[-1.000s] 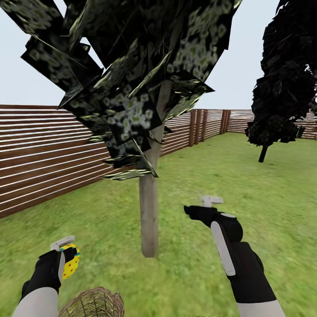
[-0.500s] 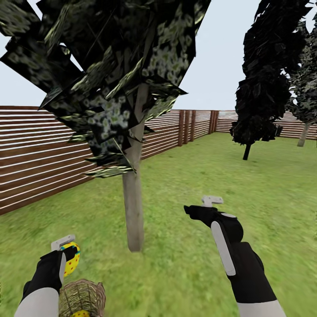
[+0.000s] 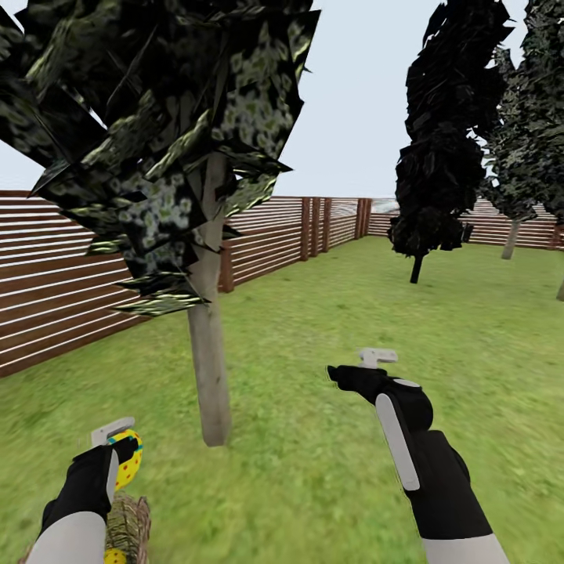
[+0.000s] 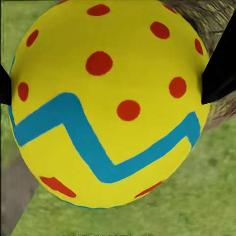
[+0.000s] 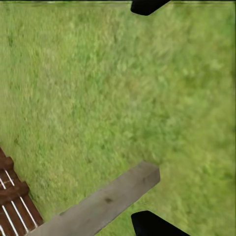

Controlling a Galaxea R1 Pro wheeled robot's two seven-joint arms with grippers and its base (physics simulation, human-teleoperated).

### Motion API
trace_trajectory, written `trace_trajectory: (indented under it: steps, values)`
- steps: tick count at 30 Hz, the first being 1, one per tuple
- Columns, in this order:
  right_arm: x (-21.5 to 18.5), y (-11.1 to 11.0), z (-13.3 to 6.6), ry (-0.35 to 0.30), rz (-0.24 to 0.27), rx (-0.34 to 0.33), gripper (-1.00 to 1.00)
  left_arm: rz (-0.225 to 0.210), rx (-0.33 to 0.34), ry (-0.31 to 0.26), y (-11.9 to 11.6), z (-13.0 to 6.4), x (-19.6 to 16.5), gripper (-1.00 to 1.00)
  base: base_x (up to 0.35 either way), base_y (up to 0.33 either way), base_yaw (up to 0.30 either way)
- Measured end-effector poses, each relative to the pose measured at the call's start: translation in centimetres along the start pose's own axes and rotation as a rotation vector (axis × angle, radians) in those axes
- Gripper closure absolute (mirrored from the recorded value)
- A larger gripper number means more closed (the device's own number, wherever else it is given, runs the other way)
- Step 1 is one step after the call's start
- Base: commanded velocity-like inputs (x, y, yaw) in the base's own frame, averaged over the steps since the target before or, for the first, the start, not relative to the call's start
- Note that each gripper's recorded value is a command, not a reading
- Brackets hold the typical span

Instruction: Take the three Easter eggs out of the wicker basket on the lawn in the garden, then place them on the lawn next to a single tree (choose any tree) so that all three eggs are next to the same tree and none are left in the basket.

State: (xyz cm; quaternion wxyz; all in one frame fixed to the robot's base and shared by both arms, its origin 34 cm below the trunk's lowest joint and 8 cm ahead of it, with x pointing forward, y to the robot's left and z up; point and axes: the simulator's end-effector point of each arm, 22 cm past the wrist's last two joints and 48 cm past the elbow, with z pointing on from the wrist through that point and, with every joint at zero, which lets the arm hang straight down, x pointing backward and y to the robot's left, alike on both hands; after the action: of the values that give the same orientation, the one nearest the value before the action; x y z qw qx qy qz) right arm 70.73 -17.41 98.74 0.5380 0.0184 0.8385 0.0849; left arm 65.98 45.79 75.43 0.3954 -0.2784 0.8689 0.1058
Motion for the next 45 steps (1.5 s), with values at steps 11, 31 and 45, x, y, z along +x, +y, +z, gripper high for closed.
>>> trace_trajectory:
  steps: [11, 31, 45]
  values:
    - [-0.4, 0.1, -0.4, -0.010, -0.001, -0.002, -1.00, 0.010, 0.020, 0.003, -1.0, 0.0, 0.9, 1.00, 0.185, -0.272, -0.176]
    - [2.0, -0.8, 0.8, 0.075, 0.047, -0.045, -1.00, 0.031, 0.039, 0.037, -2.5, 0.7, 3.0, 1.00, 0.046, -0.119, -0.003]
    - [3.2, -1.1, 1.6, 0.102, 0.050, -0.041, -1.00, 0.040, 0.031, 0.056, -2.4, 1.4, 4.0, 1.00, 0.000, 0.000, 0.000]
